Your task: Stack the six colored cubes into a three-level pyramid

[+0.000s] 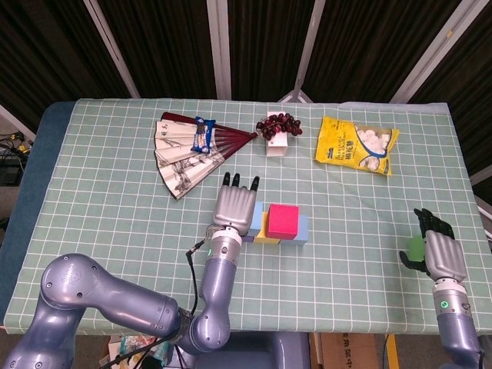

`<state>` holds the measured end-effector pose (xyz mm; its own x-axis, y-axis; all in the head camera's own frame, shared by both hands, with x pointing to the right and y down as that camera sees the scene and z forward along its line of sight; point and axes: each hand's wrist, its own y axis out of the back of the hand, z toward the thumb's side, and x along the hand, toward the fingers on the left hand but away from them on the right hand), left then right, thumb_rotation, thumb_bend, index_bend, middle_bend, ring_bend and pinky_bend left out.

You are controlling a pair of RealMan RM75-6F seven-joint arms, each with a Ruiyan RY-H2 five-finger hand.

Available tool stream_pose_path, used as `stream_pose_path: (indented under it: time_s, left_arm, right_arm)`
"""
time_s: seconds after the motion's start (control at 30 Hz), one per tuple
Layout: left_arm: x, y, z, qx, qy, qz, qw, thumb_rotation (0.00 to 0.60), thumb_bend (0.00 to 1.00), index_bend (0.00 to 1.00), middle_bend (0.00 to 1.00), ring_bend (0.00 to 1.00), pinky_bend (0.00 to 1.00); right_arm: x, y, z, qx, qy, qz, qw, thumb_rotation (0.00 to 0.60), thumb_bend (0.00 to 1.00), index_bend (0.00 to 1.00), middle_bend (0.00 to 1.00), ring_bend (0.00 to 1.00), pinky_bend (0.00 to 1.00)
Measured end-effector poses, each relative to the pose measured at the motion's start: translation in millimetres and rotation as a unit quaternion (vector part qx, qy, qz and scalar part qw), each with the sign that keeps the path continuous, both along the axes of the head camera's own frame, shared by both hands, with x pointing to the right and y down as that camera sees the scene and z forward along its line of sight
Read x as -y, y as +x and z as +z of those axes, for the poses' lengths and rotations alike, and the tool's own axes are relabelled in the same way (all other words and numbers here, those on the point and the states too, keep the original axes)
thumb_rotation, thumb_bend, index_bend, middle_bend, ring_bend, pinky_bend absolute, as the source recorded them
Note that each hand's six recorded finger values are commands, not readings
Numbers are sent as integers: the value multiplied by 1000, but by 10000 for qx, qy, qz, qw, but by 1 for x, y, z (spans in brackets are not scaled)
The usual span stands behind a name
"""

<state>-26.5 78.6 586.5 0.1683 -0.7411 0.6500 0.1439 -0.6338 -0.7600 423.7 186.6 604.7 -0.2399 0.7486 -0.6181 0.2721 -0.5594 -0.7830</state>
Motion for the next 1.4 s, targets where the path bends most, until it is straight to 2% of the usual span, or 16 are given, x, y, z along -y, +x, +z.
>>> stream_pose_path:
  time_s: [1.4]
  left_arm:
    - [-5, 19, 10, -93, 28, 89, 9999, 600, 283, 0, 463, 78, 69]
  right_arm:
    - [0, 0, 1, 20, -35, 11, 10000, 600, 336, 0, 0, 0, 0]
